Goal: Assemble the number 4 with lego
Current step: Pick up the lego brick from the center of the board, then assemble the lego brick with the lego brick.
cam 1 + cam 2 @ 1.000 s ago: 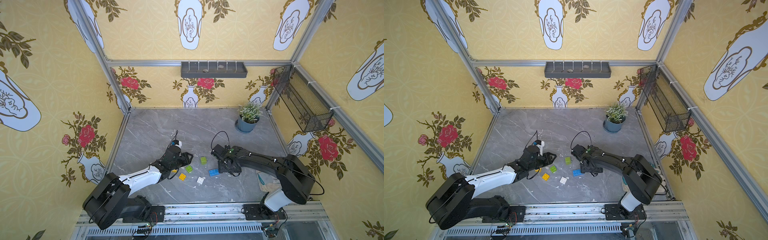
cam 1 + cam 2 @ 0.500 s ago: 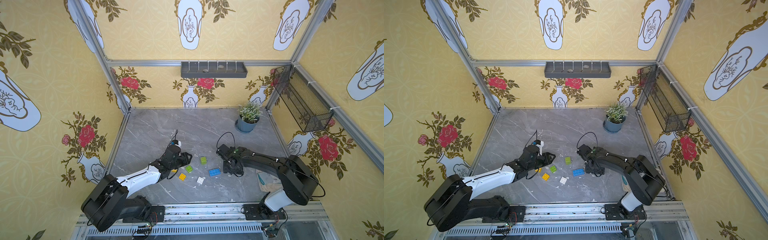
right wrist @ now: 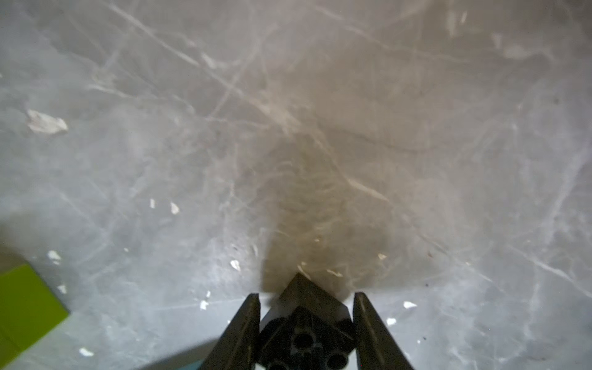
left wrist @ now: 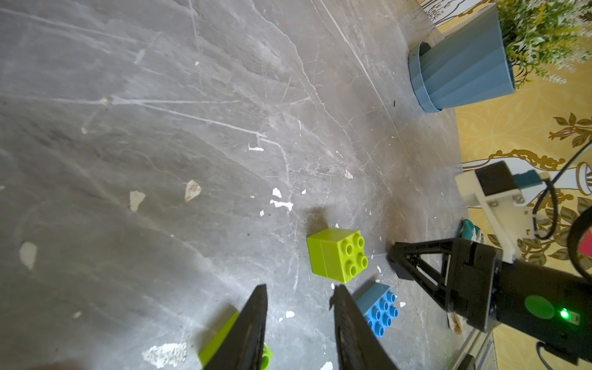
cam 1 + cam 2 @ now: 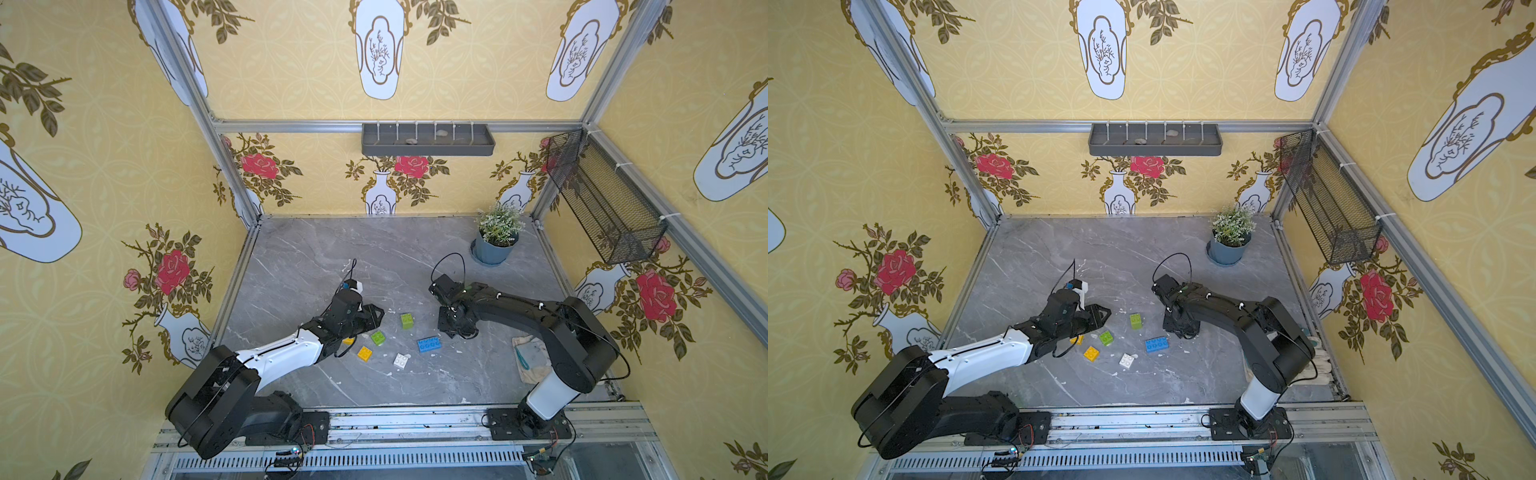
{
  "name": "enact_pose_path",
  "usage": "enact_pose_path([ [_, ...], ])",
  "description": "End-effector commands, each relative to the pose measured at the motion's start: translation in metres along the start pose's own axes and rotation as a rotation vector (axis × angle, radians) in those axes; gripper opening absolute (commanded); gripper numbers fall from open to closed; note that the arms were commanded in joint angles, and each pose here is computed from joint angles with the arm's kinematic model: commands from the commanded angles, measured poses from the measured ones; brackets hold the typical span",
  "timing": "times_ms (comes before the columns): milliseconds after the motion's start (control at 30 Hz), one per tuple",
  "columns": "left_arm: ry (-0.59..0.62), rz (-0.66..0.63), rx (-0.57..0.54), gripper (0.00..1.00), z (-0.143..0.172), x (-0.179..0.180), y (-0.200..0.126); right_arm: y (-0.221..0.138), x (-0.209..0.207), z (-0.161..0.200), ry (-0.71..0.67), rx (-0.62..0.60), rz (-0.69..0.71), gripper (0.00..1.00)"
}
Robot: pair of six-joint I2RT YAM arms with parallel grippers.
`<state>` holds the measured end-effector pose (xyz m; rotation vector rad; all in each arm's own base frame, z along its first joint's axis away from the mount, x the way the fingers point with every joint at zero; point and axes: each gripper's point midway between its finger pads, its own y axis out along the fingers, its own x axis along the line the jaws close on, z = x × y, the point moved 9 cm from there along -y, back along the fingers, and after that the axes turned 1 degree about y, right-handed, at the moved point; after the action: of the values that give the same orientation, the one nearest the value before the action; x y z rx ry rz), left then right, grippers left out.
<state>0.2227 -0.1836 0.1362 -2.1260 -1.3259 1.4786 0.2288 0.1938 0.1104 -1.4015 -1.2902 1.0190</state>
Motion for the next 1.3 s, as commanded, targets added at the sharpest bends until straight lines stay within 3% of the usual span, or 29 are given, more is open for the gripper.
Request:
enact_pose_path([
  [0,0.009,-0.003,0.005,0.37,0.001,0.002,0.001,0.001,0.013,-0.015,-0.053,-0.043,-0.004,0.39],
  [100,0.007,-0.009,0.01,0.37,0.002,0.004,0.002,0.007,0.024,-0.025,-0.079,-0.044,0.011,0.43],
  [267,0.001,-0.013,0.01,0.37,0.005,0.009,0.003,0.001,0.035,-0.038,-0.035,-0.093,0.036,0.7],
  [433,0.002,-0.01,0.02,0.37,0.006,0.011,0.006,-0.014,0.032,-0.042,0.2,-0.146,0.05,0.76],
  [600,0.009,-0.011,0.033,0.37,0.006,0.013,0.008,-0.004,0.028,-0.03,0.409,-0.1,0.005,0.68],
  [700,0.008,-0.006,0.041,0.37,0.006,0.015,0.009,0.005,0.029,-0.026,0.454,-0.076,-0.003,0.65],
  [933,0.009,-0.003,0.045,0.37,0.008,0.018,0.009,0.012,0.033,-0.024,0.426,-0.048,-0.011,0.53],
  [1100,0.003,-0.001,0.05,0.37,0.009,0.019,0.011,0.011,0.033,-0.024,0.399,-0.054,0.009,0.36],
  [1267,0.002,0.002,0.051,0.37,0.009,0.019,0.01,0.005,0.038,-0.025,0.302,-0.096,0.027,0.26],
])
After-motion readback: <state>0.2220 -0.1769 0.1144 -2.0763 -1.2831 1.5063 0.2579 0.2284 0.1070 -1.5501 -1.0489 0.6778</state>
